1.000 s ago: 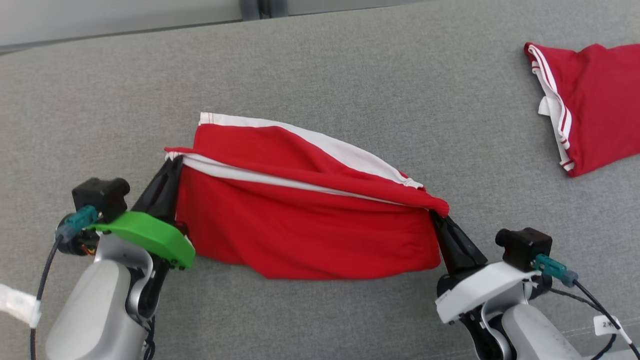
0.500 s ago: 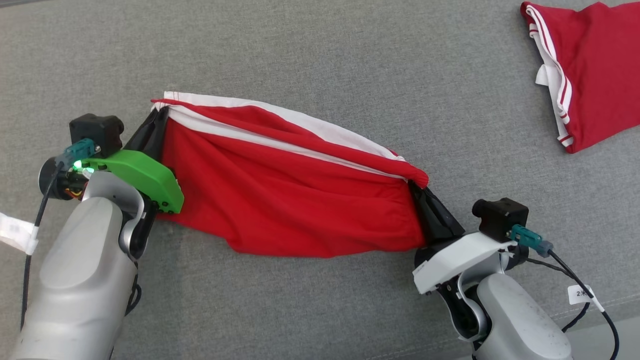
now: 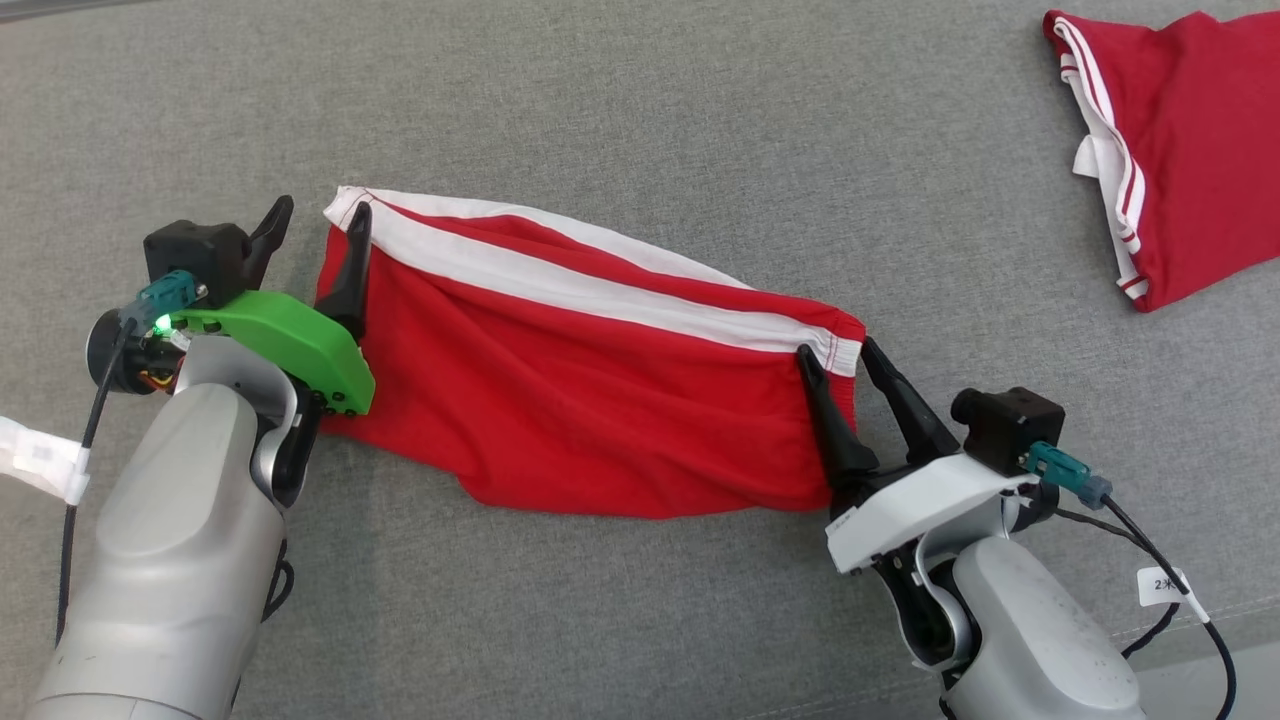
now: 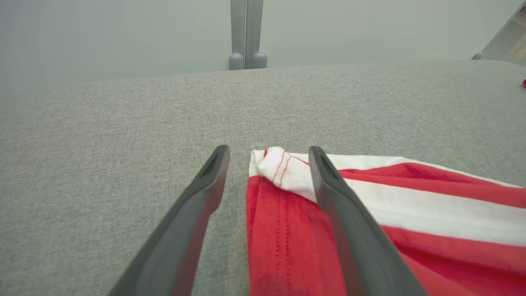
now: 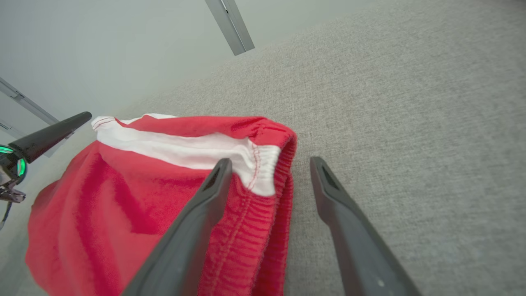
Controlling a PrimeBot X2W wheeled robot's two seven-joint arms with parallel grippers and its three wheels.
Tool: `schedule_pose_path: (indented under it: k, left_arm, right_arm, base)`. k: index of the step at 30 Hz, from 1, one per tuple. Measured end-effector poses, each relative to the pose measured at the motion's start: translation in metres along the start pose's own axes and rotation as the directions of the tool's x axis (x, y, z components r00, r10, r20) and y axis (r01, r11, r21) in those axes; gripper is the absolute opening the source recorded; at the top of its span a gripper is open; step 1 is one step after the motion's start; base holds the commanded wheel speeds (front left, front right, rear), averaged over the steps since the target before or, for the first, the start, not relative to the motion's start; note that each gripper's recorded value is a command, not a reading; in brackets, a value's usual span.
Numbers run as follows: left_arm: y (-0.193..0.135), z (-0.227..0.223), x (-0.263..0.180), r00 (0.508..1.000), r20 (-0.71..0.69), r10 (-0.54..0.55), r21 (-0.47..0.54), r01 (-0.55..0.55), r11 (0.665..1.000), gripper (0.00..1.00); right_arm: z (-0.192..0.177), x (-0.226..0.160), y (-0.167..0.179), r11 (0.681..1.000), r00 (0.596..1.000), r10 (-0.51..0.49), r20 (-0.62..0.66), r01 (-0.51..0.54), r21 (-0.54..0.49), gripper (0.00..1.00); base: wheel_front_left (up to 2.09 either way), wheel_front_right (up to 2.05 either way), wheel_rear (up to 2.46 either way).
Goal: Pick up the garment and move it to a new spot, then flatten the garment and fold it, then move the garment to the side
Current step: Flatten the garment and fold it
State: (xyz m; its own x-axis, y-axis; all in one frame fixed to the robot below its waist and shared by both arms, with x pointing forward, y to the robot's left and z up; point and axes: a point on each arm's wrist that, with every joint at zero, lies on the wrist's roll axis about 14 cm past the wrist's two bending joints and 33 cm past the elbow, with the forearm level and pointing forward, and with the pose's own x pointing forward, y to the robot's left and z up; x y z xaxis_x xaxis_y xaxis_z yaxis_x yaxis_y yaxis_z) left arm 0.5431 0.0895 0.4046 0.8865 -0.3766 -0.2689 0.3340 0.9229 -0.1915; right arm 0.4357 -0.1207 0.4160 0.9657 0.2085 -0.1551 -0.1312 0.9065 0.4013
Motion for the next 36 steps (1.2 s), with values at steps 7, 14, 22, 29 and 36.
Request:
schedule_pose_path:
  k: [7,14,22,29,36]
  left_arm:
    - [-0.002,0.006,-0.014,0.999,0.043,0.005,-0.043,-0.003,0.999,1.00]
    - [0.002,-0.008,-0.042,1.000,-0.006,0.020,-0.070,-0.021,0.997,1.00]
    - [-0.008,-0.028,-0.066,0.993,-0.115,0.023,-0.113,-0.036,0.993,1.00]
    - [-0.014,-0.038,-0.066,0.985,-0.169,0.022,-0.121,-0.043,0.992,1.00]
    - [-0.015,-0.052,-0.062,0.973,-0.228,0.023,-0.137,-0.055,0.989,1.00]
  right_arm:
    - [0.021,-0.006,0.003,1.000,0.997,0.002,0.072,-0.001,-0.010,1.00]
    - [0.043,-0.020,0.001,0.999,0.989,-0.015,0.146,0.020,-0.030,1.00]
    - [0.060,-0.032,0.005,0.999,0.981,-0.010,0.193,0.020,-0.049,1.00]
    - [0.066,-0.038,0.003,0.998,0.978,-0.019,0.206,0.030,-0.052,1.00]
    - [0.067,-0.042,-0.004,0.997,0.977,-0.040,0.210,0.052,-0.052,1.00]
  base:
    - [0.00,0.00,0.00]
    - [0.00,0.00,0.00]
    - [0.00,0.00,0.00]
    - [0.00,0.00,0.00]
    - [0.00,0.00,0.00]
